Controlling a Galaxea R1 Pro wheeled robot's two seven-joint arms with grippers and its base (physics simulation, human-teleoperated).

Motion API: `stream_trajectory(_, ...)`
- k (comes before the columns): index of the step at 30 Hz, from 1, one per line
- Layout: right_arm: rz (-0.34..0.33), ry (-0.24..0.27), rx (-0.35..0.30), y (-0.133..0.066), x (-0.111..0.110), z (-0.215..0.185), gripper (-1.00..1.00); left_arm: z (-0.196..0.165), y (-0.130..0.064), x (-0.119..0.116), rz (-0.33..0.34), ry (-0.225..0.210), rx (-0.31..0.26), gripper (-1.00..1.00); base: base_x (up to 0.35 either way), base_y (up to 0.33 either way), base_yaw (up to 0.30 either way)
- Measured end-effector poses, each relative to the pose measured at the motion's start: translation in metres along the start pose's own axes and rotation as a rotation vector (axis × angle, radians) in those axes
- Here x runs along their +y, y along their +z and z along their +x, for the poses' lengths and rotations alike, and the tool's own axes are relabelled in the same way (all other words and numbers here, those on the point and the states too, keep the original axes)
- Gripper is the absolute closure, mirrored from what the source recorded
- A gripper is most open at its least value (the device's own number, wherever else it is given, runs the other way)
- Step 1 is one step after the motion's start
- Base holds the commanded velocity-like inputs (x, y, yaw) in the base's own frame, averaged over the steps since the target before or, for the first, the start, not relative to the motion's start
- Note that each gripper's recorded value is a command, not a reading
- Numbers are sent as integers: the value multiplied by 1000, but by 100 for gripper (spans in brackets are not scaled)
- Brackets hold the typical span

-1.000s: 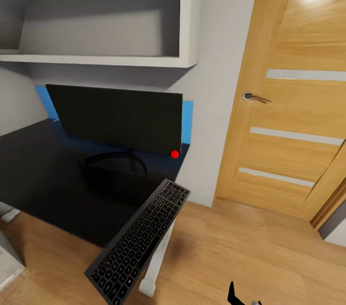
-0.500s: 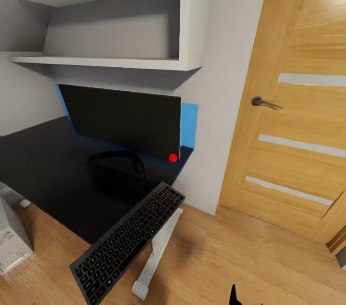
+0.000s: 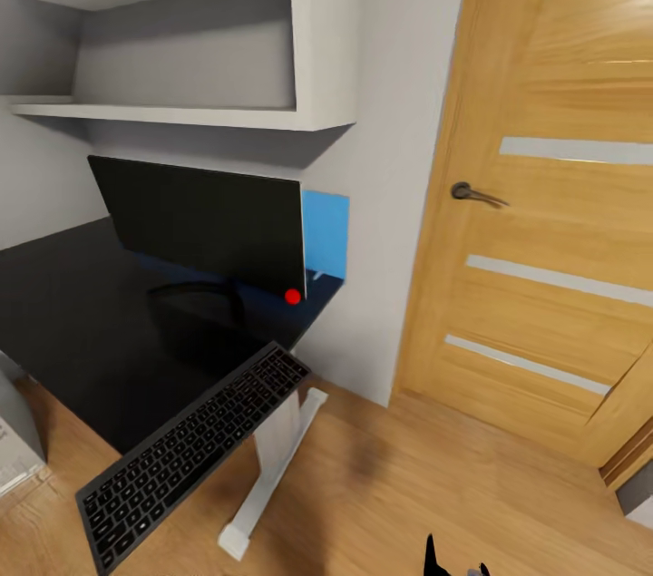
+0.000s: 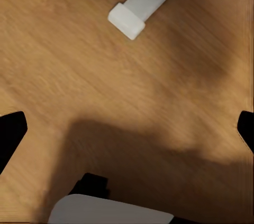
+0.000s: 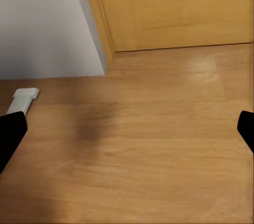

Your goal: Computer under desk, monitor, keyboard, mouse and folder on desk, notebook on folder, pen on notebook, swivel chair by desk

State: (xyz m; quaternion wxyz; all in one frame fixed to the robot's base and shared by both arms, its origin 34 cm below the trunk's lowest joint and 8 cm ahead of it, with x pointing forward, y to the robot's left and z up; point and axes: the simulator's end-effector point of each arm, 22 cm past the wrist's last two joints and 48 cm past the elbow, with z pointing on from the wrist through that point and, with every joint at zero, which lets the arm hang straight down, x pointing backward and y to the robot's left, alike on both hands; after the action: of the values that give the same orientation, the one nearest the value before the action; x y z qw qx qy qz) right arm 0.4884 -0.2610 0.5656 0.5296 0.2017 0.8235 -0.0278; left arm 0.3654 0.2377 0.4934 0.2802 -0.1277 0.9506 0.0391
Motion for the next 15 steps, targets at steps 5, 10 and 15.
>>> stream_trajectory(5, 3, 0, 2, 0, -1, 0, -100, 0, 0, 0, 0, 0, 0, -100, 0, -346, 256)
stream_trajectory(10, 0, 0, 1, 0, 1, 0, -100, 0, 0, 0, 0, 0, 0, -100, 0, -346, 282)
stream_trajectory(15, -5, -1, 1, 0, 2, 1, -100, 0, 0, 0, 0, 0, 0, -100, 0, -346, 284)
